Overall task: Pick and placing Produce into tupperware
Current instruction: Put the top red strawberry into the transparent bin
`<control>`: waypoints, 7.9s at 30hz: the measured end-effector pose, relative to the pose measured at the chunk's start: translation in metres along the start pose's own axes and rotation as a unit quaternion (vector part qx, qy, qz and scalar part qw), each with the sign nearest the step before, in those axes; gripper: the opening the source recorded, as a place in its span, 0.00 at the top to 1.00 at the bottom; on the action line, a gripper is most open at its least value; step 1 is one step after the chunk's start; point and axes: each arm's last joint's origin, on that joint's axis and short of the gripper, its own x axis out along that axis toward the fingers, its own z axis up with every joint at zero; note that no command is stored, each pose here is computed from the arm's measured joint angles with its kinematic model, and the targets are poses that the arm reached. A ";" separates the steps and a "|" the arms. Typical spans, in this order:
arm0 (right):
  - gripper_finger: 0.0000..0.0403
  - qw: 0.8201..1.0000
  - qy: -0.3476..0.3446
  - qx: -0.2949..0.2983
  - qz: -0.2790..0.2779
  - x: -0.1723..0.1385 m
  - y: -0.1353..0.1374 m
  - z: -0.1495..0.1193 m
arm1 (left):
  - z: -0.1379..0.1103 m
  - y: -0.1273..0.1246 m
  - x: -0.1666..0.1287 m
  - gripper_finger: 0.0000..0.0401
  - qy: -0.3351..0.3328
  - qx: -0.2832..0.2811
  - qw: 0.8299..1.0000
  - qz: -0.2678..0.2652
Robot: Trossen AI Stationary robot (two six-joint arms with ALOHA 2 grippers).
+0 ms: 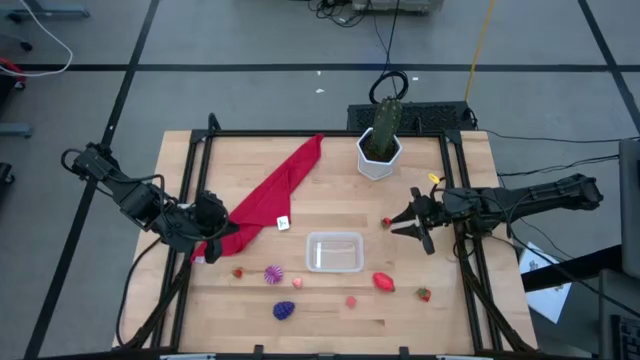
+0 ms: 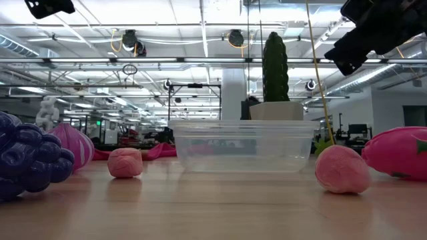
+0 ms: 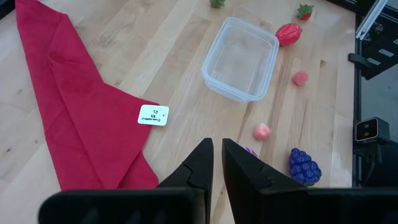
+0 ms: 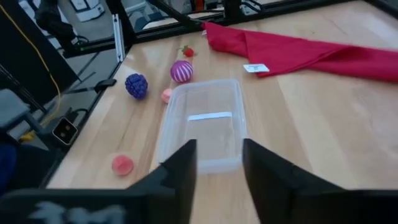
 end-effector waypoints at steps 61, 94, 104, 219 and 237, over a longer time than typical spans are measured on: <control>0.22 0.946 0.287 -0.034 -0.144 0.063 -0.069 -0.053 | 0.000 0.000 0.000 0.91 -0.003 0.026 1.000 0.003; 0.22 0.947 0.286 -0.027 -0.144 0.063 -0.068 -0.054 | 0.000 0.000 0.000 0.91 -0.003 0.027 1.000 0.003; 0.22 0.947 0.287 -0.031 -0.143 0.063 -0.068 -0.054 | 0.000 0.000 0.000 0.91 -0.003 0.026 1.000 0.003; 0.63 0.985 0.050 -0.154 0.053 0.089 0.051 0.047 | 0.000 0.000 0.000 0.91 -0.004 0.028 1.000 0.003; 0.63 0.962 0.260 -0.037 -0.075 0.168 0.061 0.073 | -0.002 0.003 0.000 0.91 0.011 0.039 0.999 0.012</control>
